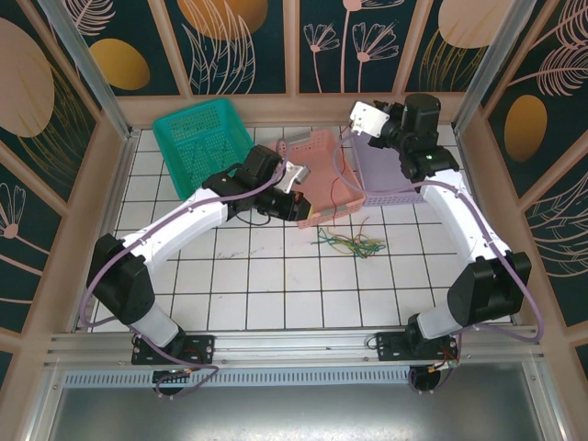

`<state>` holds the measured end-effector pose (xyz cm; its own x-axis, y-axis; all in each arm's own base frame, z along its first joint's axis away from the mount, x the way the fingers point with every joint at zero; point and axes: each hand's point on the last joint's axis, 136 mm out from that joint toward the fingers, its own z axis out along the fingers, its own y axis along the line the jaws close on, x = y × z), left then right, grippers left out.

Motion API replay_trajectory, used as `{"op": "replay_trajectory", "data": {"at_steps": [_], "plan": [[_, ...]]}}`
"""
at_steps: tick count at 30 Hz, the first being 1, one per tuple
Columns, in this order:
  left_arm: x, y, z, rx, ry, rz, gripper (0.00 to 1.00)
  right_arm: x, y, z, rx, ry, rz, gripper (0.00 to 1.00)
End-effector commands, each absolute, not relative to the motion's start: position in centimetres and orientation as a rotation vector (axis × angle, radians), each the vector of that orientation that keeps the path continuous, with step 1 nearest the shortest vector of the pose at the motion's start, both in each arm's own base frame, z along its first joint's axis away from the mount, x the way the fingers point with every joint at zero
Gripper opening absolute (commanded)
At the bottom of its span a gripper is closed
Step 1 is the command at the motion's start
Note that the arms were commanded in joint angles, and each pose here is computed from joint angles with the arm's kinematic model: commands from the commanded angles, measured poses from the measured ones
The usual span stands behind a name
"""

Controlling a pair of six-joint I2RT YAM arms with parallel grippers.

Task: Untangle the cables

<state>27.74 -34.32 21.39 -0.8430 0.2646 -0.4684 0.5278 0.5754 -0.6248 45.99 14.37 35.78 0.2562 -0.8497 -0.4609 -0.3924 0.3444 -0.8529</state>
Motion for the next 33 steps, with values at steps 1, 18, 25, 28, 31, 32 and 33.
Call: {"op": "replay_trajectory", "data": {"at_steps": [1,18,25,28,31,32,33], "plan": [[27.7,-33.5,22.2,0.648,2.474,-1.096,0.0,44.5,15.6,38.0,-1.264,1.214,-0.433,0.0],[35.7,-34.1,44.1,0.349,1.805,-1.063,0.84,40.2,18.0,42.9,-0.922,1.442,0.111,0.0],[38.0,-35.4,42.3,0.494,1.821,-0.897,0.84,38.0,19.4,44.0,-0.928,1.42,0.212,0.0],[38.3,-35.5,41.0,0.545,1.842,-0.842,0.81,37.1,19.7,44.3,-0.943,1.42,0.252,0.0],[38.6,-35.6,39.9,0.586,1.836,-0.787,0.77,36.2,20.1,44.4,-0.96,1.408,0.275,0.0],[38.8,-35.4,40.0,0.587,1.829,-0.766,0.76,35.9,20.1,44.6,-0.962,1.405,0.277,0.0],[39.5,-35.9,38.5,0.596,1.853,-0.743,0.74,35.7,20.1,44.6,-0.965,1.405,0.281,0.0]]}}
